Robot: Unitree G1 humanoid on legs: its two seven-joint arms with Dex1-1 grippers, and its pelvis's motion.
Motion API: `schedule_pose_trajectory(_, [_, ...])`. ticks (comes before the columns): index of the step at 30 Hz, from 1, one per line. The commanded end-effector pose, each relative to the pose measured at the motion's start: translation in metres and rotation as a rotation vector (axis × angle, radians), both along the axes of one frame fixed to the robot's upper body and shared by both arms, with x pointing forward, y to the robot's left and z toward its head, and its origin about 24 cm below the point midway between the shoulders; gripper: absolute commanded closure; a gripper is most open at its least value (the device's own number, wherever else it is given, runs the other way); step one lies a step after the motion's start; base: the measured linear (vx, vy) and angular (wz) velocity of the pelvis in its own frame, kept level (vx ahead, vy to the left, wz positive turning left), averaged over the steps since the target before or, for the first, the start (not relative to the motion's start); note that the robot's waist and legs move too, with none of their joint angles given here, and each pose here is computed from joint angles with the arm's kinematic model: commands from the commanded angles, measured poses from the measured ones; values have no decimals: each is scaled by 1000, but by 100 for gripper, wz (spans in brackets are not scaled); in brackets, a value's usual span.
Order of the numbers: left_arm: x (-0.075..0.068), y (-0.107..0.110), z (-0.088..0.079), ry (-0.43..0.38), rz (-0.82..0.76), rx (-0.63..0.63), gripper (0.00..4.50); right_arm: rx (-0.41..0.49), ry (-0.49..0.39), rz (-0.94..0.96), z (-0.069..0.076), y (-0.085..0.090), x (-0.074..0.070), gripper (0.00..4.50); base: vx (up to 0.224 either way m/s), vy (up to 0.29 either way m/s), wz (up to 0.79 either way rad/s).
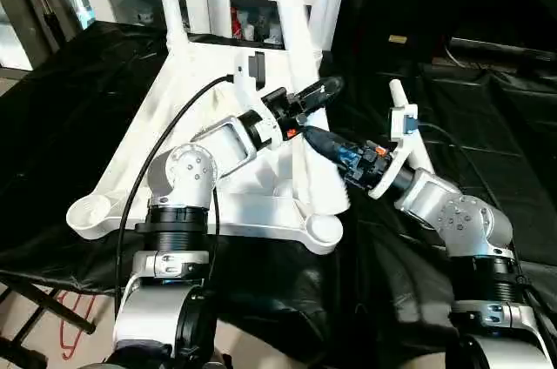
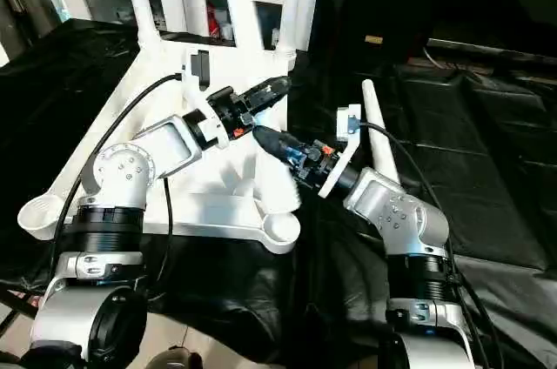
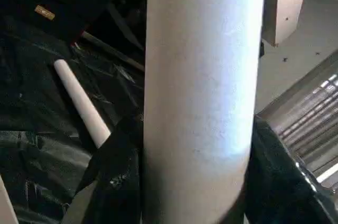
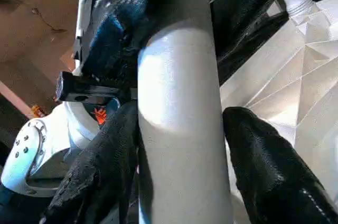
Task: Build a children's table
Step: Pick table leg
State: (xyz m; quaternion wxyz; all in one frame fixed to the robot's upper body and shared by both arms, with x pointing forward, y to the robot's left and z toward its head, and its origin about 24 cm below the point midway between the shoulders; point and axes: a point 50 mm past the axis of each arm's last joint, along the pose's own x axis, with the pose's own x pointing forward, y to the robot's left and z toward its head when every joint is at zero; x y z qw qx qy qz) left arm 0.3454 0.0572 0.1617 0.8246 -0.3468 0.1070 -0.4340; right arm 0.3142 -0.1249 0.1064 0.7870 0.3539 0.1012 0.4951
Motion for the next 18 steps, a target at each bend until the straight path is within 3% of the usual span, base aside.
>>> schedule_pose_trajectory(1, [-1, -5, 7, -34, -11, -19, 245, -32, 9, 5, 2, -1, 1, 141, 0, 0, 0])
schedule_pose_trajectory(4, [0, -3, 8, -59, 8, 5, 261, -86, 35, -28, -1, -1, 4, 111, 0, 0, 0])
schedule_pose_trajectory(7, [0, -3, 9, -73, 19, 15, 262, -55, 85, -49, 1, -1, 8, 85, 0, 0, 0])
schedule_pose_trajectory(11, [3, -1, 8, -109, 62, 86, 262, -163, 41, -33, 1, 4, 6, 59, 0, 0, 0])
schedule_pose_trajectory(15, [8, 2, 10, -139, 130, 145, 262, -343, -36, -46, 1, 10, 5, 30, 0, 0, 0])
schedule_pose_trajectory(18, [12, 6, 10, -190, 213, 292, 262, -412, -108, -64, 4, 15, 4, 29, 0, 0, 0])
